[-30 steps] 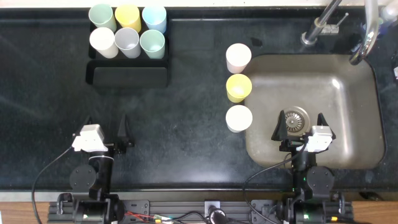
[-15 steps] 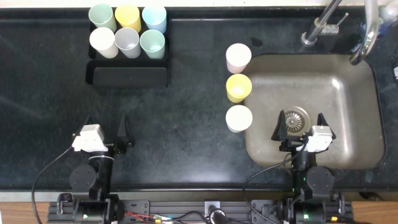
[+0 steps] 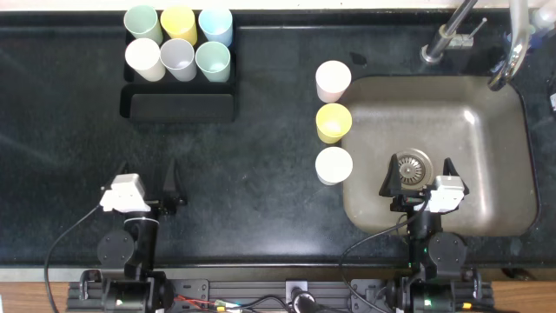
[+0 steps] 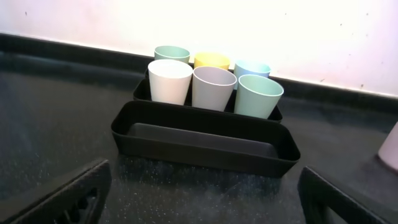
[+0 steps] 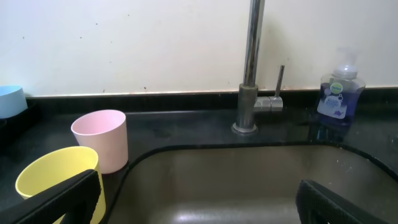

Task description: Store Cups

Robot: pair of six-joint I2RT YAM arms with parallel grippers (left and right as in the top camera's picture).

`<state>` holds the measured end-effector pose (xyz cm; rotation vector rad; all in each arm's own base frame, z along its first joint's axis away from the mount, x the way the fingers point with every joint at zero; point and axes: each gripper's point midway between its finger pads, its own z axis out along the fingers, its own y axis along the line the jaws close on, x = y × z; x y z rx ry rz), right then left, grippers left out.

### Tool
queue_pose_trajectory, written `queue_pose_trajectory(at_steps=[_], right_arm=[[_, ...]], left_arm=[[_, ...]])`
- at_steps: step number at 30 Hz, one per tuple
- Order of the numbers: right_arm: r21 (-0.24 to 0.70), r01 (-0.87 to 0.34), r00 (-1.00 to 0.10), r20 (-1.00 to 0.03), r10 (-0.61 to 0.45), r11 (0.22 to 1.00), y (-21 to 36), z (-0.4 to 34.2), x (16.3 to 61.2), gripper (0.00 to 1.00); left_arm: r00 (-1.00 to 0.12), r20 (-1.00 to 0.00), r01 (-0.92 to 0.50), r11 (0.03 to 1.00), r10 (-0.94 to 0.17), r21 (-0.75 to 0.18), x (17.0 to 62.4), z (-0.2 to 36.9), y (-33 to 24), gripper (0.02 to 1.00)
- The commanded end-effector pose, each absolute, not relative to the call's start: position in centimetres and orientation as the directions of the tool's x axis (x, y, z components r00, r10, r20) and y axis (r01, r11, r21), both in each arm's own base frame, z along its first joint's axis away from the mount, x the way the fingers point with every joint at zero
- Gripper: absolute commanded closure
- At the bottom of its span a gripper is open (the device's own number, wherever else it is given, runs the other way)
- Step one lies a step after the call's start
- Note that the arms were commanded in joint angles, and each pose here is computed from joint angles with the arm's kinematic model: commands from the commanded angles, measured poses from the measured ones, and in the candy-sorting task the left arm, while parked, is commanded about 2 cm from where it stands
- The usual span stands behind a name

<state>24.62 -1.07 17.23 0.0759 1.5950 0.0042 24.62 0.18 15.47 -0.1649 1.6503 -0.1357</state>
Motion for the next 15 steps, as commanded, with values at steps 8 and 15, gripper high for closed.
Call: queue_pose_trajectory(at_steps=[8, 15], right_arm=[[0.048, 0.042, -0.017, -0.999, 0.048, 0.998, -1.0, 17.1, 24.6, 0.003], [0.048, 0.042, -0.017, -0.999, 0.049, 0.998, -1.0, 17.1, 24.6, 0.005]], left_arm=[[-0.286, -0.919, 0.018, 0.957, -0.272, -0.289, 27.0, 25.2, -2.2, 0.02], [-0.427, -0.896, 0.216, 0.949, -0.118, -0.228, 35.0, 33.6, -9.0, 0.018]])
